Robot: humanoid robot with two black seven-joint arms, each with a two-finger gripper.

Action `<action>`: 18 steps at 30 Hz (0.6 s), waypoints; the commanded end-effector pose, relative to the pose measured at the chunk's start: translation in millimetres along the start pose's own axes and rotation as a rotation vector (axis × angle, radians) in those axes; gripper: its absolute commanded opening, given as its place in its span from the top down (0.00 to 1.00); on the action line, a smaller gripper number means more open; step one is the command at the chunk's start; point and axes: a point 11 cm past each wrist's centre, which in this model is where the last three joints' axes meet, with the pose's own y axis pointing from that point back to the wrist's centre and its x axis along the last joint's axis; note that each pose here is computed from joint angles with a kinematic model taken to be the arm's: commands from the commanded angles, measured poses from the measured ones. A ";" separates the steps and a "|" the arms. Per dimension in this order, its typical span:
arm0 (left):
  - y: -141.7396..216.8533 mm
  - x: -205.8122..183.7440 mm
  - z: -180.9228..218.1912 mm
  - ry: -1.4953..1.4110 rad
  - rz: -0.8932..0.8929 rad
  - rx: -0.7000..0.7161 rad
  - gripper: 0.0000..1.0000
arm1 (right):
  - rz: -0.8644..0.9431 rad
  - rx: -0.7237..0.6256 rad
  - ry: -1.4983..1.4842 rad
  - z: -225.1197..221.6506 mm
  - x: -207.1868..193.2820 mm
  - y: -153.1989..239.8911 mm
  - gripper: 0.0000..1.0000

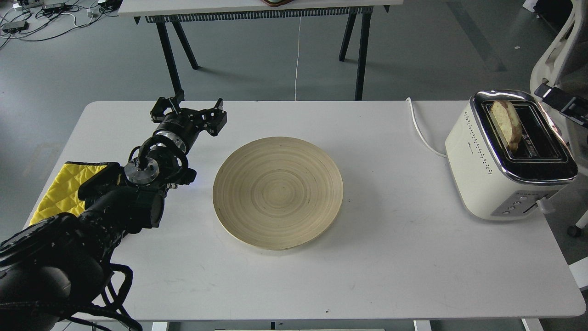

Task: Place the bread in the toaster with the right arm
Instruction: 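Raise the open right gripper up away from the toaster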

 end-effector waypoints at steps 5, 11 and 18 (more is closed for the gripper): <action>0.0 0.0 0.0 0.000 0.000 0.000 0.00 | 0.010 0.196 -0.038 -73.2 1.3 -30.3 0.01; 0.0 0.0 0.0 0.000 0.000 0.000 0.00 | -0.024 0.316 -0.253 -143.9 -20.2 -61.7 0.01; 0.0 0.0 0.0 0.000 0.000 0.000 0.00 | -0.079 0.350 -0.685 -200.7 -63.5 -103.5 0.01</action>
